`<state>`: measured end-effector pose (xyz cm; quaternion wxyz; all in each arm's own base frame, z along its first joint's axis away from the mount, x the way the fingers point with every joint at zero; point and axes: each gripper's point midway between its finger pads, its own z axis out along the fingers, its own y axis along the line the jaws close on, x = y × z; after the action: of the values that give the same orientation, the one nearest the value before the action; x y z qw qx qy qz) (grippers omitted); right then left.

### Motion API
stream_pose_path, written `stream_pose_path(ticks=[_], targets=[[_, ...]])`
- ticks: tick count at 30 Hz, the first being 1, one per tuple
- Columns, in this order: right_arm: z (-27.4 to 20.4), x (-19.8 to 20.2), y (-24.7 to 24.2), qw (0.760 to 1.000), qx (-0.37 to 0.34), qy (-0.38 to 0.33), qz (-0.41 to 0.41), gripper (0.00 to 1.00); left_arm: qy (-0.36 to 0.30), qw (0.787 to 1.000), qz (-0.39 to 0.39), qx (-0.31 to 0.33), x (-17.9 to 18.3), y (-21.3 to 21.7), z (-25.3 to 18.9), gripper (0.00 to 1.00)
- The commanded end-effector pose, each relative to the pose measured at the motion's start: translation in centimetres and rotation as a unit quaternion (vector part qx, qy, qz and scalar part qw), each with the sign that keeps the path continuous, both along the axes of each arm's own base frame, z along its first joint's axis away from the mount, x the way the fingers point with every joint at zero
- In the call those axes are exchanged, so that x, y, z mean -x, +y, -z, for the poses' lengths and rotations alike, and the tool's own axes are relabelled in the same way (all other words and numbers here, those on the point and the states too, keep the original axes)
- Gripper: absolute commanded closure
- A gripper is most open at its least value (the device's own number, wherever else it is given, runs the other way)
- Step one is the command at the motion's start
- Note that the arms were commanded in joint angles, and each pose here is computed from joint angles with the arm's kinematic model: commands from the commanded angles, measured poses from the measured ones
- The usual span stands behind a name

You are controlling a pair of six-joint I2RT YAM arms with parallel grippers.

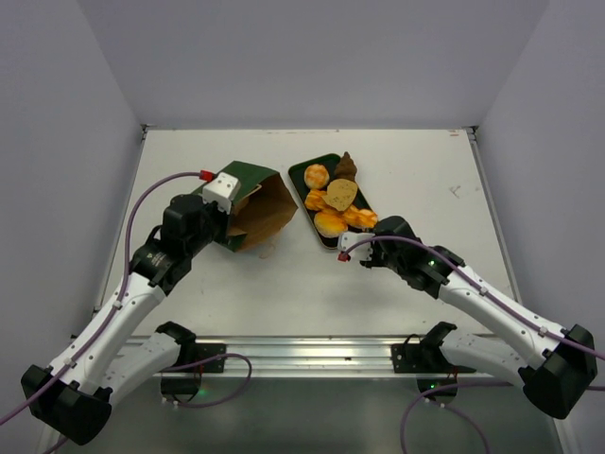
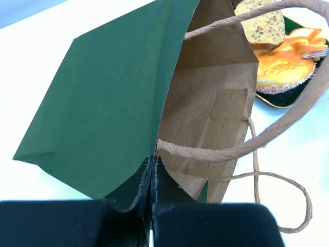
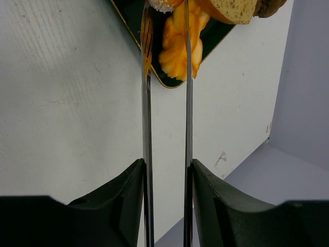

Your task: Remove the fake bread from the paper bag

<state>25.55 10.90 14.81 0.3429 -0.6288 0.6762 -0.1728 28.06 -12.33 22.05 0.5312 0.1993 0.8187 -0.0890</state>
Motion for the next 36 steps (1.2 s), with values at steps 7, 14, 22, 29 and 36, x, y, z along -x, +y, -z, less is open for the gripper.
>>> stream_pose_path(ticks=[7, 14, 22, 29, 36], targets=[[-2.8, -0.1, 0.0, 0.999, -0.030, -0.024, 0.010, 0.55, -0.016, 1.000, 0.013, 0.002, -0.3, -0.3, -0.6, 1.00], [-3.9, 1.0, -0.8, 0.999, -0.039, -0.022, 0.016, 0.55, -0.017, 1.000, 0.015, 0.002, -0.3, -0.4, -0.7, 1.00], [-5.7, 2.9, 0.0, 0.996, -0.087, 0.007, -0.003, 0.56, -0.016, 0.999, 0.034, 0.005, -0.1, -1.0, -0.7, 1.00], [-8.8, 4.5, 3.1, 0.983, -0.174, 0.048, -0.040, 0.58, -0.002, 0.997, 0.076, 0.010, 0.6, -2.2, 0.0, 1.00], [-10.9, 4.7, 7.8, 0.958, -0.255, 0.109, -0.077, 0.61, 0.019, 0.995, 0.099, 0.015, 1.3, -3.0, 1.1, 1.00]])
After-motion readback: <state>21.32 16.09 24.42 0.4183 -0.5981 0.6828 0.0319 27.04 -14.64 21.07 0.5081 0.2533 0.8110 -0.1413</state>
